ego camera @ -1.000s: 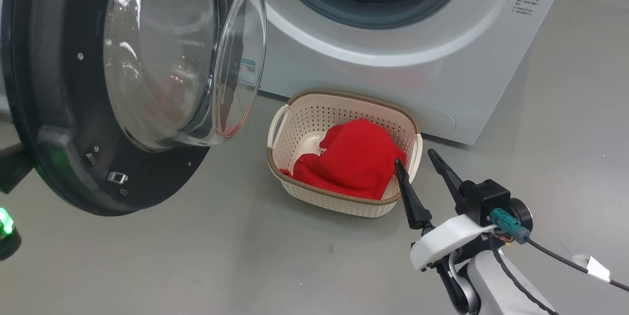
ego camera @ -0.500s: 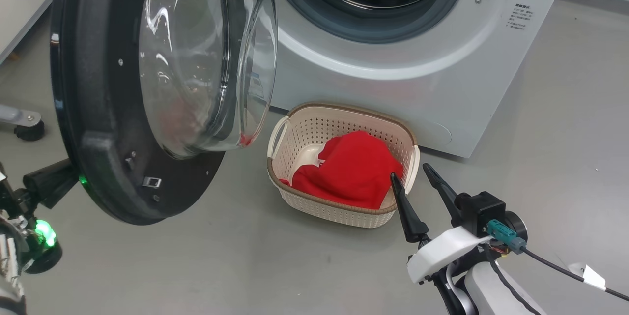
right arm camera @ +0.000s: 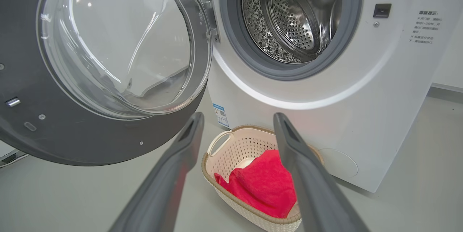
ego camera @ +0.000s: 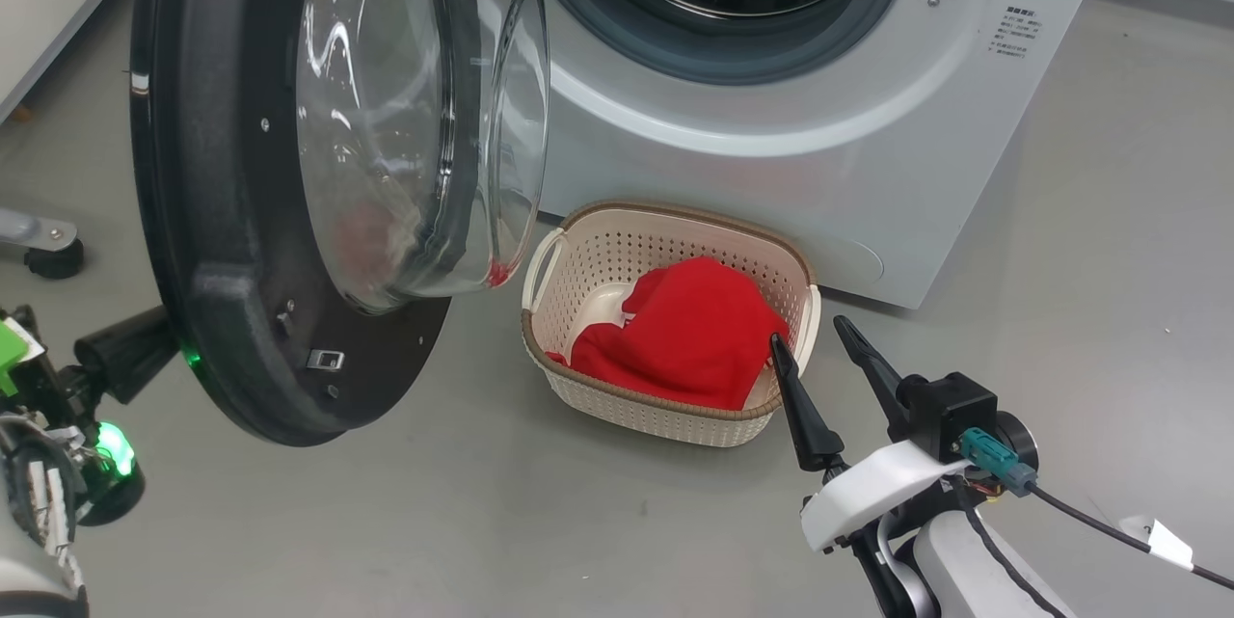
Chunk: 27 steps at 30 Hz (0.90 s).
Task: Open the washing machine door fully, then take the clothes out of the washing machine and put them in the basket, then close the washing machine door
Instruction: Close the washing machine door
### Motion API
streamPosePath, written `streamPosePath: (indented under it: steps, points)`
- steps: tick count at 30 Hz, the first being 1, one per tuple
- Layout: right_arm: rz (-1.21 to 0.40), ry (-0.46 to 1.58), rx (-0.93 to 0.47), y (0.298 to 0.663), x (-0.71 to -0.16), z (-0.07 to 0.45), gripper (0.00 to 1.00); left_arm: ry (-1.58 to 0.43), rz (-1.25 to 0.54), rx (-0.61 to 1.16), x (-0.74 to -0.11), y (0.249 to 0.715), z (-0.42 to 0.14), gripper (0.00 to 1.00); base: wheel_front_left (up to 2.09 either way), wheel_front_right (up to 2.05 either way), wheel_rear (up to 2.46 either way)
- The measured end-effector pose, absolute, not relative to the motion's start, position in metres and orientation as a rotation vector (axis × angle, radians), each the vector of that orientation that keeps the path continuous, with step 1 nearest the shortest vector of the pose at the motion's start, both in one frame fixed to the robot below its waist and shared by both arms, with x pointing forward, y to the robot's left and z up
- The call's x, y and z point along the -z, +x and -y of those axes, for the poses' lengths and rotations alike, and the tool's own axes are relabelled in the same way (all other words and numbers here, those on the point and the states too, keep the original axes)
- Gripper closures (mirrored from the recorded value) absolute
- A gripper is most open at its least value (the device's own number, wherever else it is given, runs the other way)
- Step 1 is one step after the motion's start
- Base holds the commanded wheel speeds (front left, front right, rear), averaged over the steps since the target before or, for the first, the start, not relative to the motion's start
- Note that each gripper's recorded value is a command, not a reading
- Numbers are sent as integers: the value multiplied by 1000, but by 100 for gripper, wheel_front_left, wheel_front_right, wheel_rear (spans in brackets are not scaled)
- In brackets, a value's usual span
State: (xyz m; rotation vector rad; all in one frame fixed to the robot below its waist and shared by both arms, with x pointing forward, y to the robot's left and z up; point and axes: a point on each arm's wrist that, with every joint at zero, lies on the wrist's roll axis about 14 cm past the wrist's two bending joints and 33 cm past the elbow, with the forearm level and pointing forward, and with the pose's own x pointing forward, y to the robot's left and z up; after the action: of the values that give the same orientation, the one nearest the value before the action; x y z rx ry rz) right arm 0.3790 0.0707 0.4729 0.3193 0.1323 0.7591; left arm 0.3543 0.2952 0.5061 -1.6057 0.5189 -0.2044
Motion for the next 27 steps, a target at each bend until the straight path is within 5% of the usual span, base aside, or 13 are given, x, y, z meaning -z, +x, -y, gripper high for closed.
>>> streamPosePath:
  steps: [8,27]
  points:
    - [-130,333,-754,380,-475,-71,0,-1469,-407,136,-524,354,-319,100,0,0,0]
    - [-130,363,-781,374,-481,-82,0,-790,-161,-206,-564,309,-368,100,0,0,0]
